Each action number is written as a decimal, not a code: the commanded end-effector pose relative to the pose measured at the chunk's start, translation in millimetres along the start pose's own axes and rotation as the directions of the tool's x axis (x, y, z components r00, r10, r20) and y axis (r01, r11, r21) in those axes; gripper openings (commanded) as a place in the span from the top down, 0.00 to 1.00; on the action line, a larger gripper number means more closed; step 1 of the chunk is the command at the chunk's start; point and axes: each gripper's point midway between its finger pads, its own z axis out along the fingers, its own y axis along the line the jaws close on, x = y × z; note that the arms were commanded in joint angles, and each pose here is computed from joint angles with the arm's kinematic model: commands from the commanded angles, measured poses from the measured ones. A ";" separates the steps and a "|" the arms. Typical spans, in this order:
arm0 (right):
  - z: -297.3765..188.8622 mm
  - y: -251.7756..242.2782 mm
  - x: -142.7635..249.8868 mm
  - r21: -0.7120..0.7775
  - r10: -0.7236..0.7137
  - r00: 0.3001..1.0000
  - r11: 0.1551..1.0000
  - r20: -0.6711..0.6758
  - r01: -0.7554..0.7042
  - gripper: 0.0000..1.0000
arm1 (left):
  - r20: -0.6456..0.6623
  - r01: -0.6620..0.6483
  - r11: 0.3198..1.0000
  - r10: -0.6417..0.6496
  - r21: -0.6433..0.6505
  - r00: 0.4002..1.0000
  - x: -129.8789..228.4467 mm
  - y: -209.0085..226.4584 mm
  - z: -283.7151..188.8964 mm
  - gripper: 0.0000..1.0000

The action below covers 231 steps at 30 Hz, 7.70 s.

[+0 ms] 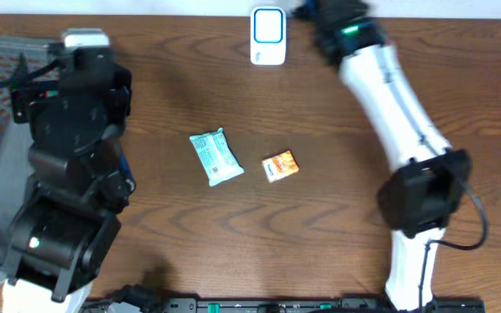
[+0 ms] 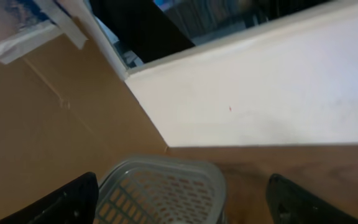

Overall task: Scan the item barcode
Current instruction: 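Carry the chocolate bar to the table's right edge and release it, then lower the right gripper and grasp the small orange box, then lift the orange box to the scanner and hold it there, then carry the orange box right and drop it beside the chocolate bar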

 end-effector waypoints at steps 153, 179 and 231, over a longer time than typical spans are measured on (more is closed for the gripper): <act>43.5 152.3 -235.1 -0.658 0.872 0.341 0.489 0.351 -0.573 0.47 | 0.006 0.093 0.956 -0.098 0.277 0.995 -2.7 -55.1 0.7 0.14; -72.1 22.6 -137.0 -0.592 0.847 0.489 0.508 0.210 -0.625 0.52 | 0.070 0.081 0.960 -0.103 0.267 0.992 -14.6 -34.9 -15.4 0.14; -146.6 34.0 -32.4 -0.935 0.737 0.675 0.211 -0.039 -0.285 0.01 | 0.217 0.046 0.902 -0.152 0.429 0.964 -46.2 -41.0 -46.7 0.14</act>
